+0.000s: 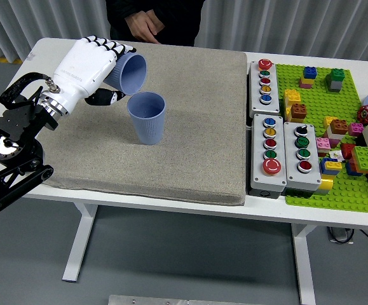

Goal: Pick cup pour cup place

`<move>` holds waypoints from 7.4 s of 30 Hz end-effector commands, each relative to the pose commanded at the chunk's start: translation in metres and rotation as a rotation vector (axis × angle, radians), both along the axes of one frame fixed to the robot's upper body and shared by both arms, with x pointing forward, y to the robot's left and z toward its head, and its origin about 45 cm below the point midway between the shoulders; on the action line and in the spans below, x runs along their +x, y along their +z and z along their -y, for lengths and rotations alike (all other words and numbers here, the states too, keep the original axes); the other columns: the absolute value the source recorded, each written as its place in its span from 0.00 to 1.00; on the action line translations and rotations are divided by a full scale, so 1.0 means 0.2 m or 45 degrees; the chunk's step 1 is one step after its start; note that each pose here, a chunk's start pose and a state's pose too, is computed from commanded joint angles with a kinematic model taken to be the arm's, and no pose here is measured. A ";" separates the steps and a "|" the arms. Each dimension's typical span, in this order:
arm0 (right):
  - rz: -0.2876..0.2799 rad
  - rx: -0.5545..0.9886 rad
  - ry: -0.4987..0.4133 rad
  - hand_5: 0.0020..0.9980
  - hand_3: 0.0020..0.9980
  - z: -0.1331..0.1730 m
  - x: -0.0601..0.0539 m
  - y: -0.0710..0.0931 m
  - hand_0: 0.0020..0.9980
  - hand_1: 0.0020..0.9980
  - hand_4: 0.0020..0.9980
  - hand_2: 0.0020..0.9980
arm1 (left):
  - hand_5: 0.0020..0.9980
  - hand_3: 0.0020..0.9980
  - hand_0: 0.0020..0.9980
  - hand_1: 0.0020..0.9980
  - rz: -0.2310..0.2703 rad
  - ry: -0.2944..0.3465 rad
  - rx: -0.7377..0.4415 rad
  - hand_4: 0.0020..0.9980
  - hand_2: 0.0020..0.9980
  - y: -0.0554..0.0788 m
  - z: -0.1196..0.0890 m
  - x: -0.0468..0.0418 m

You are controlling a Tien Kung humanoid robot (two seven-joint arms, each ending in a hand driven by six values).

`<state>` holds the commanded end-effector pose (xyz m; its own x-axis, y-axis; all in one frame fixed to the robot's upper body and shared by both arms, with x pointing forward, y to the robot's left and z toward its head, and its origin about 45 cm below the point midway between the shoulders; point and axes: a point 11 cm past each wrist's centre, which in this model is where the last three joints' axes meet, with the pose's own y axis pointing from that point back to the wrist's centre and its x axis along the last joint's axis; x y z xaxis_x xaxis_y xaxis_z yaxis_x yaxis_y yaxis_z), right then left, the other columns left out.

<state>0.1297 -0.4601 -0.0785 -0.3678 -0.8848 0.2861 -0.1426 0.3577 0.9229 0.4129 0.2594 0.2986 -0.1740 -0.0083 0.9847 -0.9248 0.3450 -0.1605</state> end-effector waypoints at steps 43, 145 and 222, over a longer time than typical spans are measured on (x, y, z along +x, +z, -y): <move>-0.029 0.003 0.018 0.29 0.62 -0.02 -0.03 -0.02 0.72 0.68 0.08 0.67 | 0.07 0.57 0.60 0.59 -0.328 0.395 -1.804 0.64 0.62 -0.50 -0.30 -0.096; -0.039 0.002 0.023 0.27 0.62 -0.02 -0.04 -0.02 0.72 0.68 0.06 0.67 | 0.51 0.95 0.82 0.84 -0.363 0.311 -1.784 0.99 0.92 -0.57 -0.32 -0.205; -0.027 -0.016 -0.009 0.31 0.62 -0.01 -0.03 -0.01 0.72 0.68 0.04 0.67 | 1.00 0.81 0.79 0.78 0.059 0.181 -2.484 0.81 0.84 0.07 -1.10 -0.133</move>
